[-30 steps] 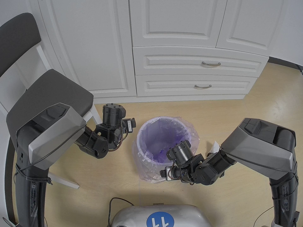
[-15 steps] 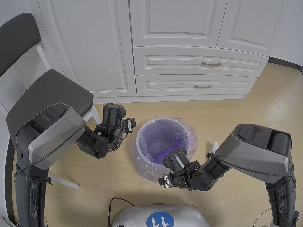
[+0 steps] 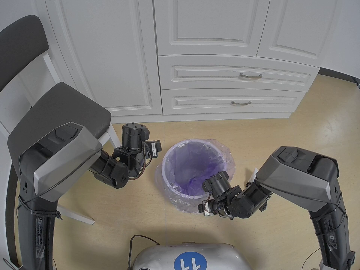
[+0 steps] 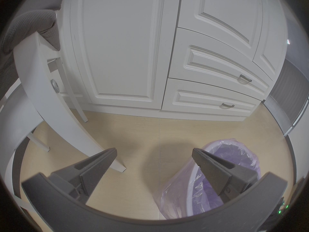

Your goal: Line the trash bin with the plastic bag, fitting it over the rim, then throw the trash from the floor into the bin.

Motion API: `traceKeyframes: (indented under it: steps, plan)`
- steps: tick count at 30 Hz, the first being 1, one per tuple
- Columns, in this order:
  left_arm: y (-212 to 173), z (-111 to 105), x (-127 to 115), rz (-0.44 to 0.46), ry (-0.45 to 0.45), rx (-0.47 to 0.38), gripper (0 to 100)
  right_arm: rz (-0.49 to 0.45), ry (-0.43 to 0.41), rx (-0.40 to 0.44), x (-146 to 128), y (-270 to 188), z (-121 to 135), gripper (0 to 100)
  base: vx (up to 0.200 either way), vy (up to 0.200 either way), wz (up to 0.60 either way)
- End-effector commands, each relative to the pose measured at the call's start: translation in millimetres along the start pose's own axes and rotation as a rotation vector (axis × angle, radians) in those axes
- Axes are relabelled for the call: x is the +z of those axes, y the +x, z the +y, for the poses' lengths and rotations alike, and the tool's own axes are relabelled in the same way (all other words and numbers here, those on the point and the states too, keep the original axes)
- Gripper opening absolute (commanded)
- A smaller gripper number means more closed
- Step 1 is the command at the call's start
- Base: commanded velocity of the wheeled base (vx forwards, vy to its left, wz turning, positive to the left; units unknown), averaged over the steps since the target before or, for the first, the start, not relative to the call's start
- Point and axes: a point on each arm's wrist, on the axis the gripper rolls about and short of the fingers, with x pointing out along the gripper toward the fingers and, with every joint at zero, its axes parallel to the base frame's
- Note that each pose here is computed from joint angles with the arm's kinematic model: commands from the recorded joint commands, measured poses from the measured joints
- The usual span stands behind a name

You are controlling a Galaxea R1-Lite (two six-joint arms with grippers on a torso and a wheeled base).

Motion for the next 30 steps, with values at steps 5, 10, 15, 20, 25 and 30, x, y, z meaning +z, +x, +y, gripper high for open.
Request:
traceKeyframes:
  steps: [5, 10, 15, 20, 25, 30]
  plan:
    - [0, 0, 0, -0.001, -0.002, 0.000, 100, -0.002, 0.008, -0.059, 13, 5, -35, 100, 0.000, 0.000, 0.00]
    - [0, 0, 0, -0.001, -0.002, 0.001, 100, 0.006, -0.010, -0.088, 21, 3, -60, 100, 0.000, 0.000, 0.00]
    - [0, 0, 0, 0.000, -0.002, 0.001, 100, -0.012, -0.013, -0.107, 28, 2, -81, 100, 0.000, 0.000, 0.00]
    - [-2, 0, 3, -0.006, -0.005, -0.002, 100, -0.022, -0.033, -0.111, 30, -4, -98, 100, 0.000, 0.000, 0.00]
    - [-3, 2, 7, -0.014, -0.009, 0.001, 100, -0.040, -0.030, -0.127, 38, -1, -125, 100, 0.000, 0.000, 0.00]
    - [-3, 2, 8, -0.017, -0.010, 0.003, 100, -0.048, -0.010, -0.143, 44, 3, -143, 100, 0.000, 0.000, 0.00]
